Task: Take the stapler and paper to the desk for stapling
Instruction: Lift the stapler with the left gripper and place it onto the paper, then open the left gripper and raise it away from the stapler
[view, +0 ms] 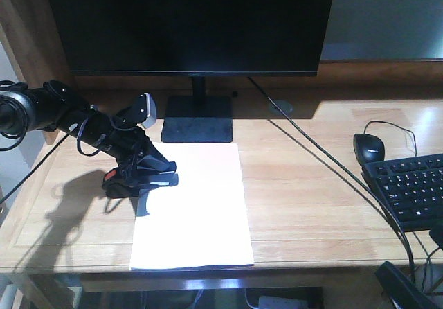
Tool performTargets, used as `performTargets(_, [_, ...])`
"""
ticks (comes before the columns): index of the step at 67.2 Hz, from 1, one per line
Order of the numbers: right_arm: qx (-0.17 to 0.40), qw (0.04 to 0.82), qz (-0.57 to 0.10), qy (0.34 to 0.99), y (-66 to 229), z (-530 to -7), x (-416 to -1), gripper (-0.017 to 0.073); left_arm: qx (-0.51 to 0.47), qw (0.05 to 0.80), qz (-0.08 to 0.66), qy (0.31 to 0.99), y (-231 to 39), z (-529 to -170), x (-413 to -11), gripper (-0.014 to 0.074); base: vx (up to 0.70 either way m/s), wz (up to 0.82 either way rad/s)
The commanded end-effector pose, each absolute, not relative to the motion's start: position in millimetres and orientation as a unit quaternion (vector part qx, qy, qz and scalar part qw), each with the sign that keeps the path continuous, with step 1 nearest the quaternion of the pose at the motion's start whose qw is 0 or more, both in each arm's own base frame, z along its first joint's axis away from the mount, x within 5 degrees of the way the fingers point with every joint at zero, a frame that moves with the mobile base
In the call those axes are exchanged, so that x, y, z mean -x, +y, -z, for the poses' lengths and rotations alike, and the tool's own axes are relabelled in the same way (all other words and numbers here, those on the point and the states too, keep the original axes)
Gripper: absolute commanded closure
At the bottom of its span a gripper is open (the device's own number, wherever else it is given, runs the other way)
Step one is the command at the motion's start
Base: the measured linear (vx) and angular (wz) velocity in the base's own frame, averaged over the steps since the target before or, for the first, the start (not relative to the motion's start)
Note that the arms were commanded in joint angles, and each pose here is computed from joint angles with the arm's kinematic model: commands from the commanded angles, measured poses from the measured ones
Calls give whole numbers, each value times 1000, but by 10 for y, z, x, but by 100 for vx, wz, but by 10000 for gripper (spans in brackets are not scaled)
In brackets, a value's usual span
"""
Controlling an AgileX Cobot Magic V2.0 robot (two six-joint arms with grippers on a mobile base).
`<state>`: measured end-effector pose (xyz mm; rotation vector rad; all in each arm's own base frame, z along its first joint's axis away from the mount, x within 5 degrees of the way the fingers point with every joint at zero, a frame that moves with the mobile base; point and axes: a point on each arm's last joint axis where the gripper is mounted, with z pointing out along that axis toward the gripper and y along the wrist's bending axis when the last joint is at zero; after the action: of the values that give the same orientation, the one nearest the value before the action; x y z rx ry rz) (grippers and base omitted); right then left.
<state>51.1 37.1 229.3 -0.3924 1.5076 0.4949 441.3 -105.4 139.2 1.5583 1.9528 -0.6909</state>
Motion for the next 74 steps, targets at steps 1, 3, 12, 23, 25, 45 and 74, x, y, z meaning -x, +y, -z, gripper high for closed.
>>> performTargets(1, [182, 697, -199, 665, 355, -2382, -520, -22, -592, 278, 229, 721, -1063, -1533, -4422, 600, 0, 0])
performTargets(3, [182, 697, -199, 665, 355, -2382, -520, -22, -592, 278, 229, 721, -1063, -1533, -4422, 600, 0, 0])
performTargets(12, [182, 697, -199, 665, 355, -2382, -520, -22, -593, 278, 228, 720, -1063, -1533, -4423, 600, 0, 0])
performTargets(23, [182, 697, -199, 665, 355, -2382, -520, -22, -593, 279, 228, 720, -1062, -1533, -4424, 600, 0, 0])
performTargets(25, [182, 697, -199, 665, 355, -2382, -520, -22, -593, 279, 228, 720, -1062, -1533, -4424, 600, 0, 0])
performTargets(45, [182, 697, -199, 665, 355, -2382, -520, -22, -594, 295, 197, 722, -1029, -1789, -4412, 600, 0, 0])
performTargets(74, [182, 697, -199, 665, 355, -2382, -520, -22, -507, 280, 87, 811, -804, -2514, -4253, 600, 0, 0])
